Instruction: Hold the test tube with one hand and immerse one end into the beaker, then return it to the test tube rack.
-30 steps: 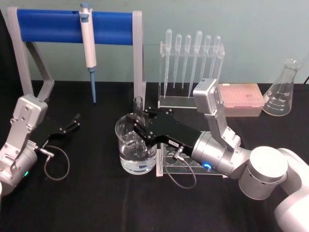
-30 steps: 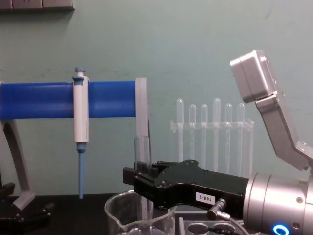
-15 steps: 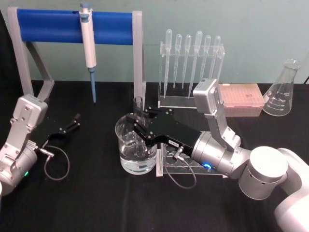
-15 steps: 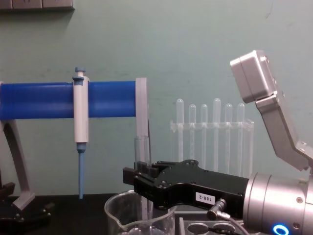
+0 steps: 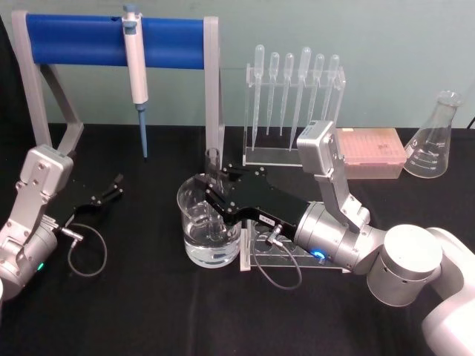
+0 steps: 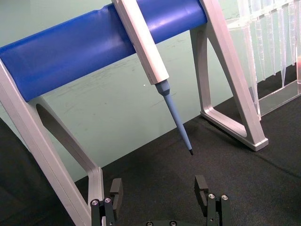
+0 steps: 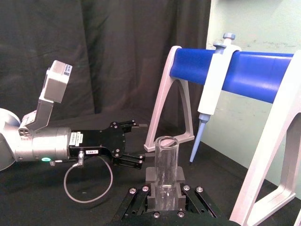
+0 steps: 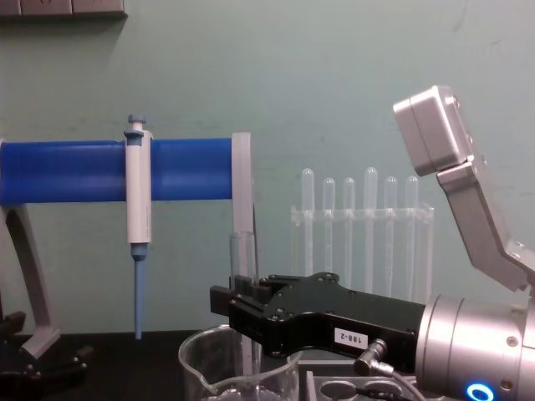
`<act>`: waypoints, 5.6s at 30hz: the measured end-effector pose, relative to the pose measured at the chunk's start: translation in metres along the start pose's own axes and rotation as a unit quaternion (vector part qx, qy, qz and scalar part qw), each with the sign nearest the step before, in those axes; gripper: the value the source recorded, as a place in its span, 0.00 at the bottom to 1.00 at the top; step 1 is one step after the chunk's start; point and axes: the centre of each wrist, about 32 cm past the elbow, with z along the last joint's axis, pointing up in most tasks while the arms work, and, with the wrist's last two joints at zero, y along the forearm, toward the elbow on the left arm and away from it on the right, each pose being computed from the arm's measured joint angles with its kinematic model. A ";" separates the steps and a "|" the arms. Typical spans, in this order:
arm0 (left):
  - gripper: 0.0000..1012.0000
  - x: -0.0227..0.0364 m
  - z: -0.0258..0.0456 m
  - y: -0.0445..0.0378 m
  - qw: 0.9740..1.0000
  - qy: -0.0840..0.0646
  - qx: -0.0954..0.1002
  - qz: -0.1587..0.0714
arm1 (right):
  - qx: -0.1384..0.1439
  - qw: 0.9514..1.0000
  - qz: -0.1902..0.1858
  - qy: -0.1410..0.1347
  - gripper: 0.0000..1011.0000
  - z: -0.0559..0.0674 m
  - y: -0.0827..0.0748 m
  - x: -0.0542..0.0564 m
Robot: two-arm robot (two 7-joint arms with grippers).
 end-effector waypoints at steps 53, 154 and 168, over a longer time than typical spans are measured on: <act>0.99 0.0000 0.0000 0.0000 1.000 0.000 0.000 0.000 | 0.000 1.000 0.000 0.000 0.22 0.000 0.000 0.000; 0.99 0.0000 0.0000 0.0000 1.000 0.000 0.000 0.000 | 0.039 0.995 -0.082 -0.034 0.22 0.098 -0.090 -0.009; 0.99 0.0000 0.0000 0.0000 1.000 0.000 0.000 0.000 | 0.012 0.994 -0.106 -0.006 0.22 0.052 -0.104 -0.011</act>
